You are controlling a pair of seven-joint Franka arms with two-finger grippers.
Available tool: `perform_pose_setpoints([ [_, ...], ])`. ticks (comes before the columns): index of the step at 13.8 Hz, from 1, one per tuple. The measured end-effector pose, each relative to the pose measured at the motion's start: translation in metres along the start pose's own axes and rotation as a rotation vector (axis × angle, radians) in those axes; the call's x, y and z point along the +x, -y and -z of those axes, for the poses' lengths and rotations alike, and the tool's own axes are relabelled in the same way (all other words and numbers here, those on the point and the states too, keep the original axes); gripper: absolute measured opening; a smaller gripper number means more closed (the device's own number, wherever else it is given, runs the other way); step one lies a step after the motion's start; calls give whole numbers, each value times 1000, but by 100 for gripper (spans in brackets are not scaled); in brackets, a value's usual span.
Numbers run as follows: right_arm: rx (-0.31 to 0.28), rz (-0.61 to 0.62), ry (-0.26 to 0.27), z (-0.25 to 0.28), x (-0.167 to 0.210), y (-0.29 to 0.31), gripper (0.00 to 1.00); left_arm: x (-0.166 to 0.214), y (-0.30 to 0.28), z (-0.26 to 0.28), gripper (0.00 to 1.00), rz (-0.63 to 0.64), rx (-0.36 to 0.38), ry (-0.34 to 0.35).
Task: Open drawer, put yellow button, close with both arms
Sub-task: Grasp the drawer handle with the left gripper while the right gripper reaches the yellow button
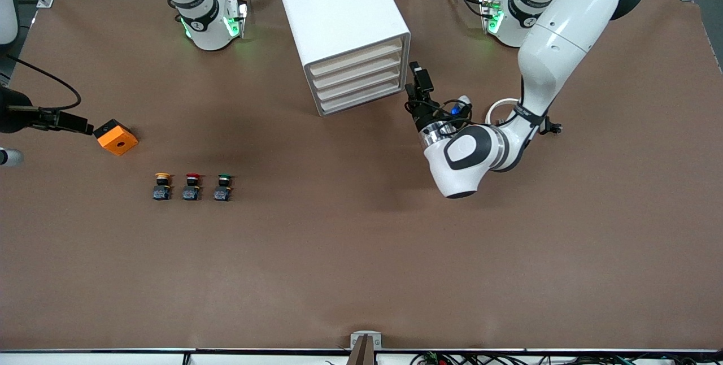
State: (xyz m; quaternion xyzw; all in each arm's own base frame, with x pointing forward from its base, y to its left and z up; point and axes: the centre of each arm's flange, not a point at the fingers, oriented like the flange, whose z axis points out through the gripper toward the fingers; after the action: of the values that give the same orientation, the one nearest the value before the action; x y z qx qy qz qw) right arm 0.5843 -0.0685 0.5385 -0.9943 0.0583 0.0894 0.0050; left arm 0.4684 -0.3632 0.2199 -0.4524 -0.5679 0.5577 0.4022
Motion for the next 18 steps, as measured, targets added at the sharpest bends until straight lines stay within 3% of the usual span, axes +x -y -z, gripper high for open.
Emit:
perform_pose_setpoints([
  [1, 0, 1, -16, -10, 6, 1, 100, -4, -3, -6, 100, 5, 6, -10],
  [3, -1, 2, -45, -37, 18, 1, 100, -10, -4, -12, 81, 5, 10, -21],
  [5, -1, 2, -84, -69, 28, 1, 100, -16, 1, -10, 78, -9, 8, -12],
  [6, -2, 2, -109, -87, 31, 1, 100, -18, 4, -8, 71, -17, 7, -6],
  [12, -11, 48, -241, -194, 46, 2, 100, -37, 12, -25, 62, -34, 2, -40],
  [15, -23, 88, -264, -239, 60, -9, 100, -45, 12, -37, 55, -35, 3, -63],
  [17, -29, 92, -258, -275, 68, -24, 100, -47, 12, -41, 54, -34, 4, -70],
  [18, -30, 94, -248, -290, 71, -27, 100, -48, 12, -42, 49, -32, 5, -74],
])
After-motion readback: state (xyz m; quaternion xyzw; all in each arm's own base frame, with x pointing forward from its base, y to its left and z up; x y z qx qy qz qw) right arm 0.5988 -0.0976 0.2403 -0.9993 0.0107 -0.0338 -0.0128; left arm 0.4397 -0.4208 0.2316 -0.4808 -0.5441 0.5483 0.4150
